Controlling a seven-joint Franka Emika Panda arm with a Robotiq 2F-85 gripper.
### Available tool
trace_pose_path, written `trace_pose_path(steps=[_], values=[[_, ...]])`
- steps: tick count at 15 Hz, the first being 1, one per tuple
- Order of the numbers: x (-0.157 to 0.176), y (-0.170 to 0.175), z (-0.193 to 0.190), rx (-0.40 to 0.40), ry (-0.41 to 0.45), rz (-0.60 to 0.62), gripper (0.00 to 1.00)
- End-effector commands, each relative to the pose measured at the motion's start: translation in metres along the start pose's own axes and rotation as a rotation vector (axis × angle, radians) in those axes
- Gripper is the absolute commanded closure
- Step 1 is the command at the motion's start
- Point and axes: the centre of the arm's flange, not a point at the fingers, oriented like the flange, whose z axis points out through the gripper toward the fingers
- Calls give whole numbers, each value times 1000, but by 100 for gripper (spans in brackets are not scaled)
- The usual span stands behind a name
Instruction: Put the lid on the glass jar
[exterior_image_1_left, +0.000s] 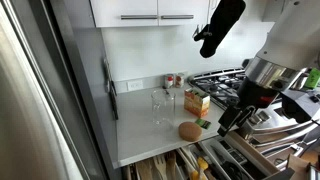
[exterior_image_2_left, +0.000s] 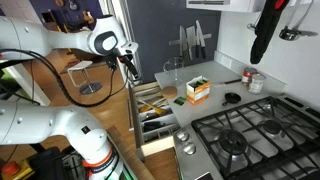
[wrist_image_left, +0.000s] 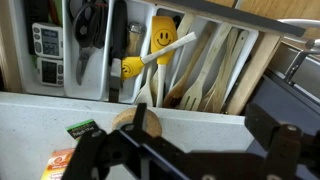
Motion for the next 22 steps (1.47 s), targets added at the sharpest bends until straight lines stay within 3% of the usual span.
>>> trace_pose_path(steps=[1, 8, 12, 16, 21, 22], values=[[0, 0, 0, 0, 0, 0, 0], [0, 0, 0, 0, 0, 0, 0], [9, 33, 50, 80, -40, 222, 0], [8, 71, 106, 226, -89, 367, 0], [18, 95, 142, 453, -65, 498, 0], [17, 99, 153, 455, -64, 520, 0]])
